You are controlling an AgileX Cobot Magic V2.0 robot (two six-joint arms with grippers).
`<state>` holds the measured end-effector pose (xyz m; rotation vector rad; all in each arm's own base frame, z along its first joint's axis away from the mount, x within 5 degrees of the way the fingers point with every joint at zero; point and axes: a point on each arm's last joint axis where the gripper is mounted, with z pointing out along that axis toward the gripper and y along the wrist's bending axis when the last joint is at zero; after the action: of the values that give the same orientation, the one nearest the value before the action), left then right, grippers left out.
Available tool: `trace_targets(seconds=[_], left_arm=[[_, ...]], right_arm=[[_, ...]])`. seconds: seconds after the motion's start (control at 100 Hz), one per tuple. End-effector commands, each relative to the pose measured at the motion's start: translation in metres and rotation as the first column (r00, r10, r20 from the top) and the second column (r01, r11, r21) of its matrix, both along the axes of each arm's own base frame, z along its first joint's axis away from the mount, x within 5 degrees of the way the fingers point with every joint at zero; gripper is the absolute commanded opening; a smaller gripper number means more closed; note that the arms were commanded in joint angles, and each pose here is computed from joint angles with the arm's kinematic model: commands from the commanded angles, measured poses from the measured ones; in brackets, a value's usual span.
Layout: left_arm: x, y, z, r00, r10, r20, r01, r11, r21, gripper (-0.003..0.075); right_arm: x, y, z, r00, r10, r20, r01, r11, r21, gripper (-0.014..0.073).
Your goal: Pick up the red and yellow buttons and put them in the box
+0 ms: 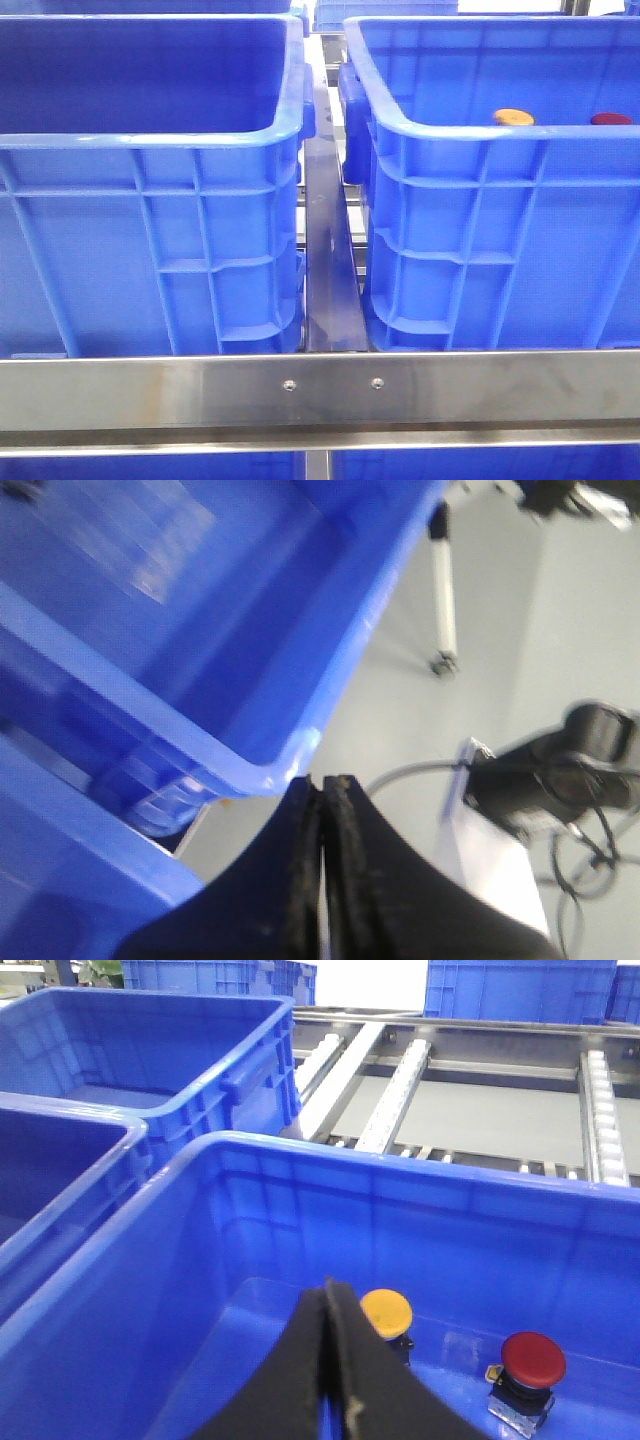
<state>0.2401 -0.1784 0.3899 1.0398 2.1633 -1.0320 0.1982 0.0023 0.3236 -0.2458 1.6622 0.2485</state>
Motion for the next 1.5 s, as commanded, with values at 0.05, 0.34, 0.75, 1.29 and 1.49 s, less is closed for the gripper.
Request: trace_targets(seconds=[0.05, 0.34, 0.75, 1.29, 1.49], left_arm=[[-0.023, 0.014, 0.026, 0.978, 0.163, 0.131, -0.143, 0.978, -0.150, -0.0020], [-0.058, 0.052, 0.005, 0.870, 0.387, 0.306, -0.343, 0.920, -0.188, -0.0020], [-0.109, 0.100, -0.053, 0.678, 0.588, 0.441, -0.517, 0.808, -0.284, -0.0020], [-0.160, 0.123, -0.092, 0.661, 0.591, 0.463, -0.488, 0.807, -0.332, -0.0020], [-0.160, 0.123, -0.092, 0.659, 0.592, 0.464, -0.489, 0.806, -0.333, -0.0020]], right_arm=[[-0.019, 0.004, 0.017, 0.994, -0.011, 0.106, -0.001, 0.994, 0.107, -0.0020], [-0.052, 0.006, 0.018, 0.984, -0.076, 0.164, 0.058, 0.992, 0.112, -0.0020], [-0.097, 0.014, 0.009, 0.960, -0.105, 0.258, 0.072, 0.988, 0.136, -0.0022], [-0.127, 0.023, -0.026, 0.947, -0.084, 0.311, 0.046, 0.991, 0.126, -0.0033], [-0.127, 0.023, -0.026, 0.947, -0.084, 0.311, 0.046, 0.991, 0.126, -0.0033]])
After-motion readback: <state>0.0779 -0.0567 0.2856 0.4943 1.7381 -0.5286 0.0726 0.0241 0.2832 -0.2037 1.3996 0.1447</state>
